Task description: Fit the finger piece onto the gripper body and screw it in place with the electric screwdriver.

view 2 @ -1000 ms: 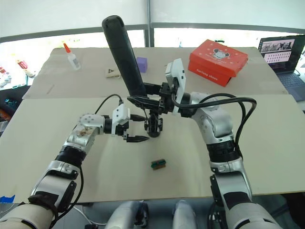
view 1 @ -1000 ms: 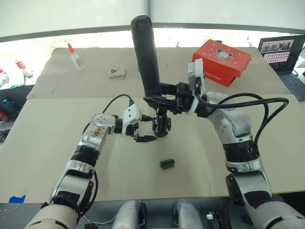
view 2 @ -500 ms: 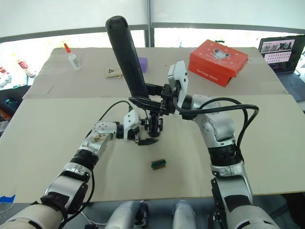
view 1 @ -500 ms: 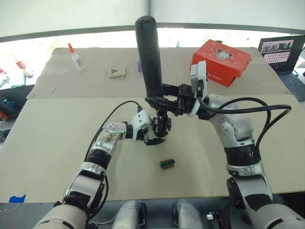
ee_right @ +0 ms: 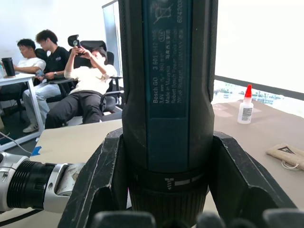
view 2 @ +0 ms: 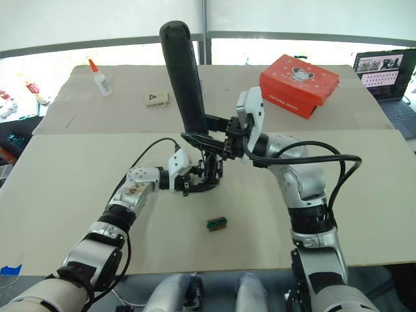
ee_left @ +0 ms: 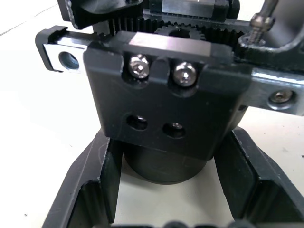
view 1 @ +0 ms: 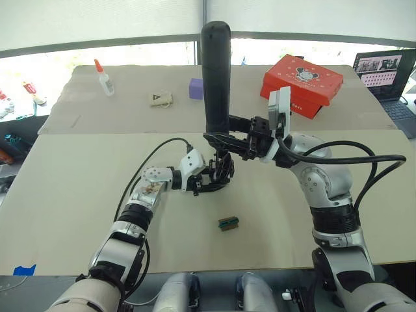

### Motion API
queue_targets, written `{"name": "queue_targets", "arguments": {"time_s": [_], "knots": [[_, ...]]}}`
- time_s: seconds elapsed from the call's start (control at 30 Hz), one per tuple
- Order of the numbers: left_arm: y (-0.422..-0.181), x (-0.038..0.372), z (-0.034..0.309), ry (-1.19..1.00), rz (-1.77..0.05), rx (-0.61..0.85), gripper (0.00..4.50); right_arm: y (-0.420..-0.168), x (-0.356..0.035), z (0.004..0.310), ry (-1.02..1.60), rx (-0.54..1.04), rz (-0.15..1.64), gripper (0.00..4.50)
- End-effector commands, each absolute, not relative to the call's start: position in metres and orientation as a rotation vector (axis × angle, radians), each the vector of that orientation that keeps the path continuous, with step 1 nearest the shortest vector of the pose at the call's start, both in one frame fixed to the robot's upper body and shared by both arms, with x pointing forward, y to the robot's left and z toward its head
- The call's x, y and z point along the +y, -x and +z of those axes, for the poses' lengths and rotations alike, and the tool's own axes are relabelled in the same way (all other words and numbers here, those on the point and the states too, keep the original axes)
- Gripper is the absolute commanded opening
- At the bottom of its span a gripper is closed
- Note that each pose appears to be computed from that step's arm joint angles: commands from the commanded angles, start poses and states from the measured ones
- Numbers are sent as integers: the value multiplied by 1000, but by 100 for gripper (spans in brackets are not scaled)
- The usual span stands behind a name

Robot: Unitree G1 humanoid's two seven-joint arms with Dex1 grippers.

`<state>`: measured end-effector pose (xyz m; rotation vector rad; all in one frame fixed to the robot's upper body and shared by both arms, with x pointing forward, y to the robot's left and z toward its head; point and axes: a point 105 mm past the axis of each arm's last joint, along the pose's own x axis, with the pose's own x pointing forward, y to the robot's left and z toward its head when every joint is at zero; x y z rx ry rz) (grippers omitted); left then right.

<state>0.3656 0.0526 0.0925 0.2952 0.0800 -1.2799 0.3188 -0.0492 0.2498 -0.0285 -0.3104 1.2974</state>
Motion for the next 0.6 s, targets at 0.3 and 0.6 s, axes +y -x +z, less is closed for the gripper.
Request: {"name": "queue_targets", "arguments": {"time_s": [0.3,0.6], "knots": [[-370,51,102,-331,-1276,31,228,-331,-53,231,9,-209,1253,192],[-371,52,104,-336,-1275,33,228,-337,-54,215,20,-193,1237,192]]}}
